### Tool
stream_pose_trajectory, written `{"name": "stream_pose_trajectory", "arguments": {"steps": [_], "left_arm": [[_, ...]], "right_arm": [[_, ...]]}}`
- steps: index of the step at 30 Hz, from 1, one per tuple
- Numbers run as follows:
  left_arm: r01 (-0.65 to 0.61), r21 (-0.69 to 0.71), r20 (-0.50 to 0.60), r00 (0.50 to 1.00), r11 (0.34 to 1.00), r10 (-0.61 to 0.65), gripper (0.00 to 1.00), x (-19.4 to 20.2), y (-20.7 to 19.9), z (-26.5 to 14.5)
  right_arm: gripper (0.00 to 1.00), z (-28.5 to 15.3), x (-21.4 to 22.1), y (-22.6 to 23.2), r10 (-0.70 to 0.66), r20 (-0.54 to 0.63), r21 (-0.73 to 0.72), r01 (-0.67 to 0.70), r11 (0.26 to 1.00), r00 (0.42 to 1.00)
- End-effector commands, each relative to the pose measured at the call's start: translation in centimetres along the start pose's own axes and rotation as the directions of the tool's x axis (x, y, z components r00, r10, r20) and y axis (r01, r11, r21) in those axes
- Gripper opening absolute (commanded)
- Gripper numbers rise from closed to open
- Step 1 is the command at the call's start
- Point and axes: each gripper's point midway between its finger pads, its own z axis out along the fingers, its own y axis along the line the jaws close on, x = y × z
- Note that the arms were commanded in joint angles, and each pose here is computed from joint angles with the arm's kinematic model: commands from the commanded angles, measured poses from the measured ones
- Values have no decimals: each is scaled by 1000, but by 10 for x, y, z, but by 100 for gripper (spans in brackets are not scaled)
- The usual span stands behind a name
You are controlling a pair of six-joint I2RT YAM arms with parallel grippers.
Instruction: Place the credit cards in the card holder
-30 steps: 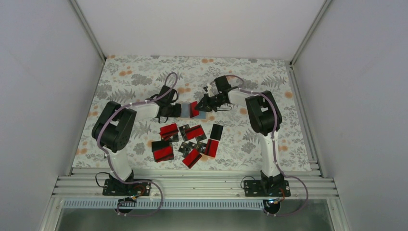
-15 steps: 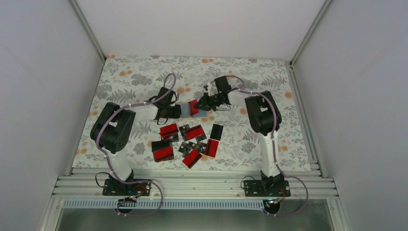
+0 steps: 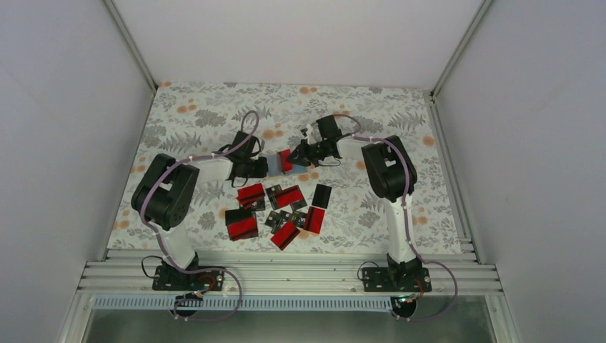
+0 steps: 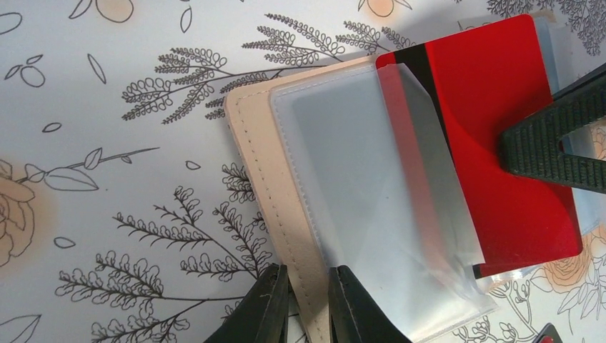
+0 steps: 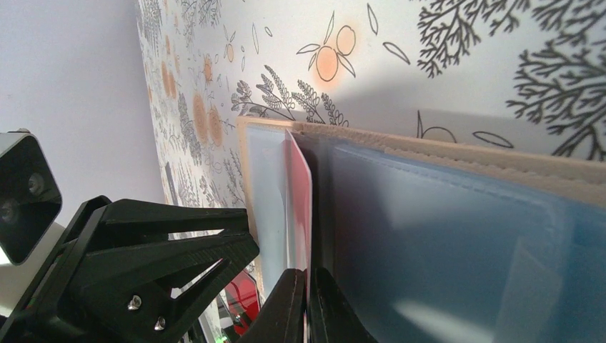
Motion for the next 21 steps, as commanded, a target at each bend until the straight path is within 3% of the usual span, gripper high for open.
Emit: {"name": "stream_pose_trajectory", "arguments": {"steps": [1, 11, 21], "left_arm": [[-3, -9, -15, 1000, 1000, 2, 15, 7, 2, -4], [-8, -92, 49, 999, 996, 13, 15, -8, 14, -22], [-2, -102, 26, 1000, 995, 4, 14, -2, 23, -4]], "right_arm": [[4, 10, 17, -6, 2, -38, 36, -1, 999, 999], [4, 7, 21, -7, -8, -58, 49, 11, 999, 998], [4, 2, 26, -10, 5, -53, 80, -1, 997, 999]]}}
